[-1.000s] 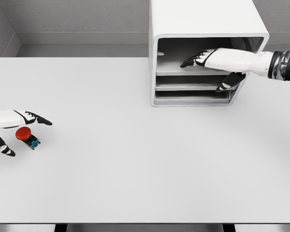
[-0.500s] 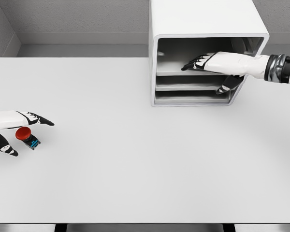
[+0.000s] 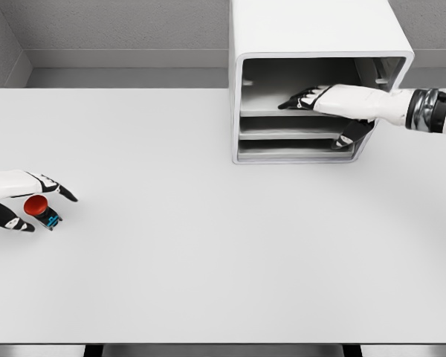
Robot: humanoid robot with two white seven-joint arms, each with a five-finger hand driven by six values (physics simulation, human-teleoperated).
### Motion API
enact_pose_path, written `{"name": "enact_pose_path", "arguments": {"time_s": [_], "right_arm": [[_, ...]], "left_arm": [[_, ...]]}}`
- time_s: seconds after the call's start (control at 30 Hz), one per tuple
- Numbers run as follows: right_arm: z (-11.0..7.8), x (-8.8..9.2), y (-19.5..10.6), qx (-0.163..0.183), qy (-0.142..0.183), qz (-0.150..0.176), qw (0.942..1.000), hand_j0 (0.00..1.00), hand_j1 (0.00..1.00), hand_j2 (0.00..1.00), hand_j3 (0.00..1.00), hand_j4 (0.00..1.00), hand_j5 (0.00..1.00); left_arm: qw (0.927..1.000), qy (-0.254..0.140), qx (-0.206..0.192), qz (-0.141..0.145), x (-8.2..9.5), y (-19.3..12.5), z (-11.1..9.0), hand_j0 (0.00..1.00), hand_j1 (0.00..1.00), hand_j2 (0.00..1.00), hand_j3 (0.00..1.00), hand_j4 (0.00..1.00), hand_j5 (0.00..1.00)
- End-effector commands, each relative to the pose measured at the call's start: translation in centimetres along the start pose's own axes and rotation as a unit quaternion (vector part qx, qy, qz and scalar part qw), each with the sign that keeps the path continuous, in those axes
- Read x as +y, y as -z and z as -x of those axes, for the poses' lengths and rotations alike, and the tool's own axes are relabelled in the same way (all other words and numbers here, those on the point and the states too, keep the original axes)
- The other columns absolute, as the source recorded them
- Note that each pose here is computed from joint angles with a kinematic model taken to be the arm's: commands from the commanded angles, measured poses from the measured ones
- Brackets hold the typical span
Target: Slide open multi-storey tabletop storage cabinets and put open load switch and slide close multi-storey tabletop storage cabinets
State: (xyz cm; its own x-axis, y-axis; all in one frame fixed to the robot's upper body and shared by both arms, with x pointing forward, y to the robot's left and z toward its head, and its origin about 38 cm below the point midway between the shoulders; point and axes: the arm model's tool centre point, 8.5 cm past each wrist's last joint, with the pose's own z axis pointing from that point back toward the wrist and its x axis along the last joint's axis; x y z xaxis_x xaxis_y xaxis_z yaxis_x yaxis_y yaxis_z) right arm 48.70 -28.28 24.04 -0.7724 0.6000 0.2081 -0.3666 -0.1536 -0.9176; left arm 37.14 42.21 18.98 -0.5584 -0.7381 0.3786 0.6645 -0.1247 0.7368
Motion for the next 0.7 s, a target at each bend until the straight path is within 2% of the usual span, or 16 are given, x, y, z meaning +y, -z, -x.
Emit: {"name": "enact_pose_path", "arguments": {"time_s": [0.0,0.2,0.3,0.4,0.47,0.53,0.67], "right_arm": [[-0.2,0.2,0.2,-0.005,-0.008,-0.008,0.9999,1.00,1.00,1.00,1.00,1.00,1.00],[-1.2,0.2,-0.4,-0.017,-0.019,-0.009,0.9996,1.00,1.00,1.00,1.00,1.00,1.00],[-0.9,0.1,-1.3,-0.008,-0.021,-0.007,0.9997,1.00,1.00,1.00,1.00,1.00,1.00],[-1.3,0.3,-1.8,-0.013,-0.024,-0.009,0.9996,1.00,1.00,1.00,1.00,1.00,1.00],[-1.7,0.6,-2.0,-0.017,-0.027,-0.012,0.9994,1.00,1.00,1.00,1.00,1.00,1.00],[-1.9,0.6,-2.2,-0.019,-0.028,-0.011,0.9994,1.00,1.00,1.00,1.00,1.00,1.00],[-2.7,0.3,-2.7,-0.027,-0.038,-0.010,0.9989,1.00,1.00,1.00,1.00,1.00,1.00]], "left_arm": [[1.0000,-0.002,0.001,0.000,0.0,0.0,0.1,0.75,0.75,0.75,0.75,0.75,0.75],[1.0000,-0.002,0.001,0.001,-0.1,0.0,0.1,0.75,0.75,0.75,0.75,0.75,0.75],[1.0000,-0.001,0.002,0.003,-0.2,0.0,0.1,0.75,0.75,0.75,0.75,0.75,0.75],[0.9999,-0.004,0.003,0.009,-0.8,0.1,0.2,0.73,0.73,0.73,0.73,0.73,0.73],[0.9999,-0.001,0.005,0.009,-0.7,0.0,0.2,0.73,0.73,0.73,0.73,0.73,0.73],[0.9999,-0.001,0.006,0.009,-0.7,0.0,0.2,0.68,0.68,0.68,0.68,0.68,0.68],[1.0000,0.000,0.007,0.006,-0.5,-0.1,0.3,0.67,0.67,0.67,0.67,0.67,0.67]]}}
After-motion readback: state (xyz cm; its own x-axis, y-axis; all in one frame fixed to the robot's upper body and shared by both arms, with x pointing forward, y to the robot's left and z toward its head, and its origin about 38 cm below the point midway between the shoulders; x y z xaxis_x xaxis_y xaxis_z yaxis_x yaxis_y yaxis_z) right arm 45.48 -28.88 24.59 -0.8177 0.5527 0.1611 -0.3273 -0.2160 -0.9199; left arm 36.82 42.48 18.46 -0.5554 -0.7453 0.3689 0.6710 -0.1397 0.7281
